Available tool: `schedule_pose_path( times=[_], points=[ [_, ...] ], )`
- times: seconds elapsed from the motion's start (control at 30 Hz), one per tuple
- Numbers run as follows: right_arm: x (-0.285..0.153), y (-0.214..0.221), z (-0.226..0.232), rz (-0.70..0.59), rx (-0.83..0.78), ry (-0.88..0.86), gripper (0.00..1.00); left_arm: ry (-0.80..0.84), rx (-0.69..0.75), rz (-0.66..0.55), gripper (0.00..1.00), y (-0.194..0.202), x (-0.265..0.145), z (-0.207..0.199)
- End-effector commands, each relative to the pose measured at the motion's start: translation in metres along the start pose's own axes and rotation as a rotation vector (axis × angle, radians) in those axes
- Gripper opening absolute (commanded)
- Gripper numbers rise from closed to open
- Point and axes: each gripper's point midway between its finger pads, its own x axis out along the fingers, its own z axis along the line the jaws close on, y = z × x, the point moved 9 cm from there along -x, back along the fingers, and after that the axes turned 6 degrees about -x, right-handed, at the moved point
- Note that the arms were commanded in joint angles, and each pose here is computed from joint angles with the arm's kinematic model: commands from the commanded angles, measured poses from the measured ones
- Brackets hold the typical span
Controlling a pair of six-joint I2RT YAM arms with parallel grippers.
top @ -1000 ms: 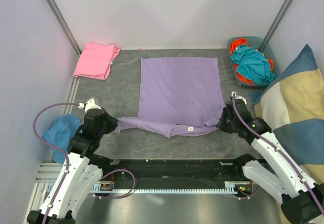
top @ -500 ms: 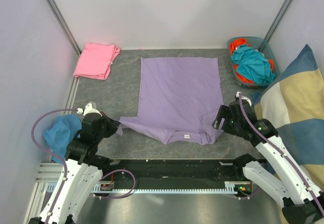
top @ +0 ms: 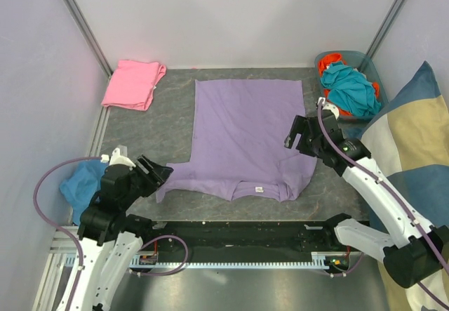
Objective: Fold and stack the t-shirts
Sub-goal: Flatten out the tshirt
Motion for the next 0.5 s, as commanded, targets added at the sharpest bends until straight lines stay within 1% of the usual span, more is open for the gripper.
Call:
schedule_pose_path(
  times=[0.0,0.07,0.1,0.13,0.2,0.23,0.3,0.33,0.37,0.4,0.43,0.47],
  points=[
    [0.001,-0.026,0.015,-0.110,0.004,-0.040,0.90,0.090,-0.026,0.011,0.76,-0.003,-0.038,-0.017],
    [0.007,-0.023,0.020,-0.097,-0.008,-0.050,0.90,0.099,-0.010,-0.032,0.80,-0.010,-0.047,-0.021],
    [0.010,-0.022,0.023,-0.096,-0.015,-0.055,0.90,0.120,-0.001,-0.069,0.81,-0.016,-0.056,-0.028],
    [0.012,-0.016,0.030,-0.080,-0.039,-0.071,0.90,0.108,0.005,-0.129,0.83,-0.024,-0.058,-0.031],
    [0.016,-0.009,0.039,-0.065,-0.062,-0.088,0.90,0.105,0.044,-0.195,0.85,-0.037,-0.061,-0.040],
    [0.017,-0.001,0.050,-0.046,-0.080,-0.117,0.90,0.090,0.053,-0.233,0.88,-0.046,-0.053,-0.047],
    [0.017,0.005,0.064,-0.045,-0.093,-0.155,0.90,0.093,0.100,-0.260,0.90,-0.056,-0.041,-0.056],
    [0.016,0.017,0.079,-0.023,-0.130,-0.189,0.90,0.056,0.110,-0.237,0.91,-0.061,-0.024,-0.062],
    [0.015,0.021,0.088,-0.034,-0.133,-0.187,0.90,0.087,0.123,-0.262,0.91,-0.069,-0.015,-0.072],
    [0.011,0.035,0.110,-0.020,-0.184,-0.229,0.90,0.083,0.131,-0.256,0.92,-0.072,-0.004,-0.077],
    [0.008,0.041,0.122,-0.018,-0.207,-0.247,0.90,0.084,0.135,-0.262,0.92,-0.077,0.005,-0.083],
    [0.006,0.047,0.134,-0.030,-0.218,-0.246,0.91,0.080,0.150,-0.256,0.92,-0.083,0.026,-0.091]
  ],
)
